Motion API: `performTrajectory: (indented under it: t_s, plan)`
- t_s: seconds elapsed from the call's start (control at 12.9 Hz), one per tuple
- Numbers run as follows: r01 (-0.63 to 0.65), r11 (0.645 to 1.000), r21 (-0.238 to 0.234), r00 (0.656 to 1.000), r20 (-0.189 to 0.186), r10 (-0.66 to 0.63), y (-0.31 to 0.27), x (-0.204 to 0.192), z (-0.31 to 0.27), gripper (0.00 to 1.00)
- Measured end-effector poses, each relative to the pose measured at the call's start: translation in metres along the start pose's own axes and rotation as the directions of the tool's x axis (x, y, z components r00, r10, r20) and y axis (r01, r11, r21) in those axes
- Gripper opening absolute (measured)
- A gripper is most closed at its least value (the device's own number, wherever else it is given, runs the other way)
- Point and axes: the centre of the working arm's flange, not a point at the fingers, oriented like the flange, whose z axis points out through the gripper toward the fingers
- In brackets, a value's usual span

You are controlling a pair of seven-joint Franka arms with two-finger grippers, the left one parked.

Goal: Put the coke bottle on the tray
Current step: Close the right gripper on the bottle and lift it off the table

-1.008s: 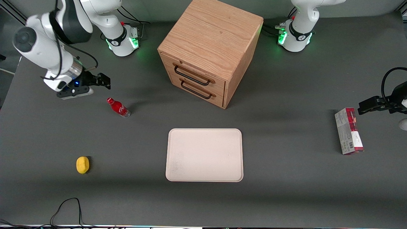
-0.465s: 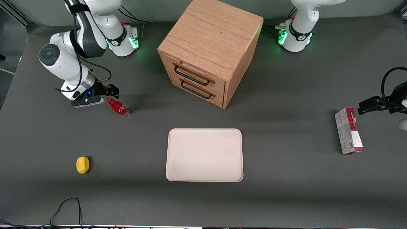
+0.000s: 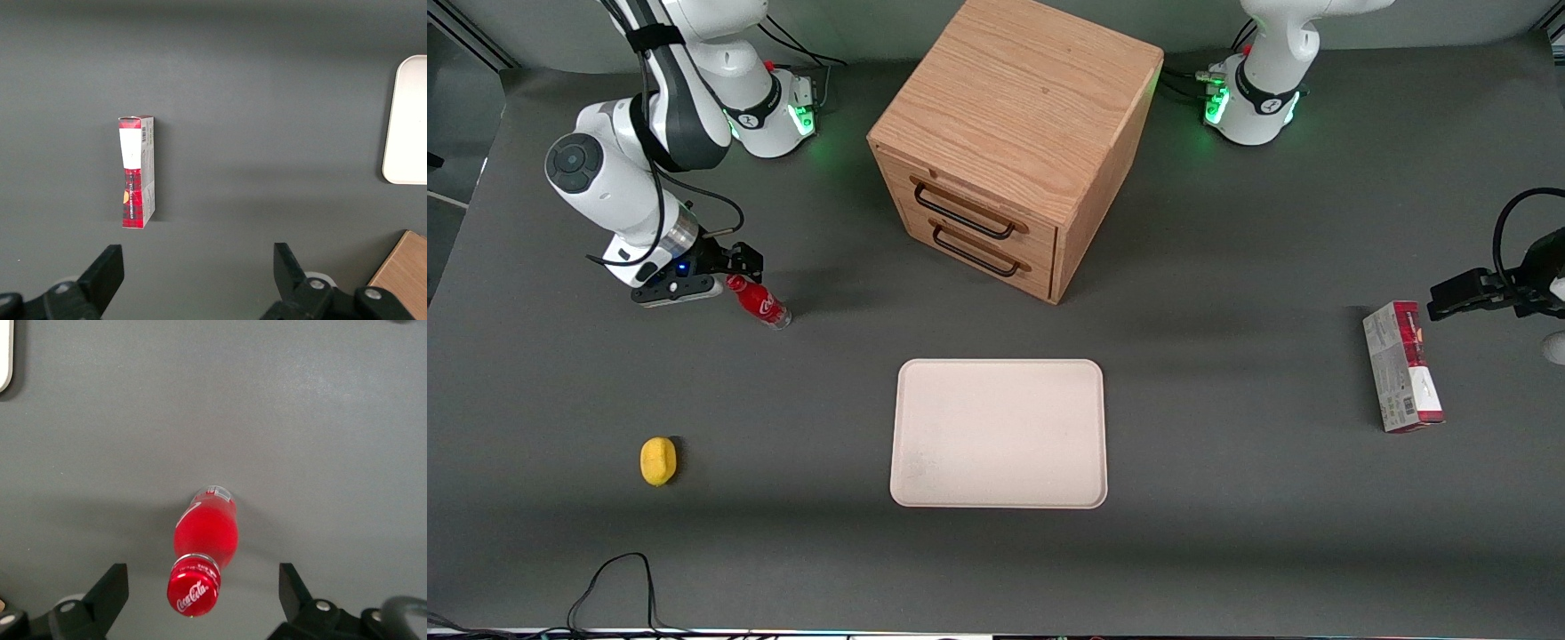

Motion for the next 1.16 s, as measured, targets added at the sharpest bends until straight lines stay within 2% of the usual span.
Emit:
performTrajectory:
  t_s: [0.08,0.23,0.62,0.93,1.16]
  plan:
    - [0.0,1.0,0.0,1.0,0.0,0.0,0.0,0.0,0.0,1.0]
    - [0.0,1.0,0.0,1.0,0.0,0.0,0.0,0.0,0.001,0.93]
    - [0.0,1.0,0.0,1.0,-0.001,0.0,0.0,0.0,0.0,0.31]
    - [0.0,1.0,0.0,1.0,0.005,0.0,0.0,0.0,0.0,0.31]
    - [0.002,1.0,0.01,0.998,0.064,-0.003,-0.001,0.001,-0.044,0.31]
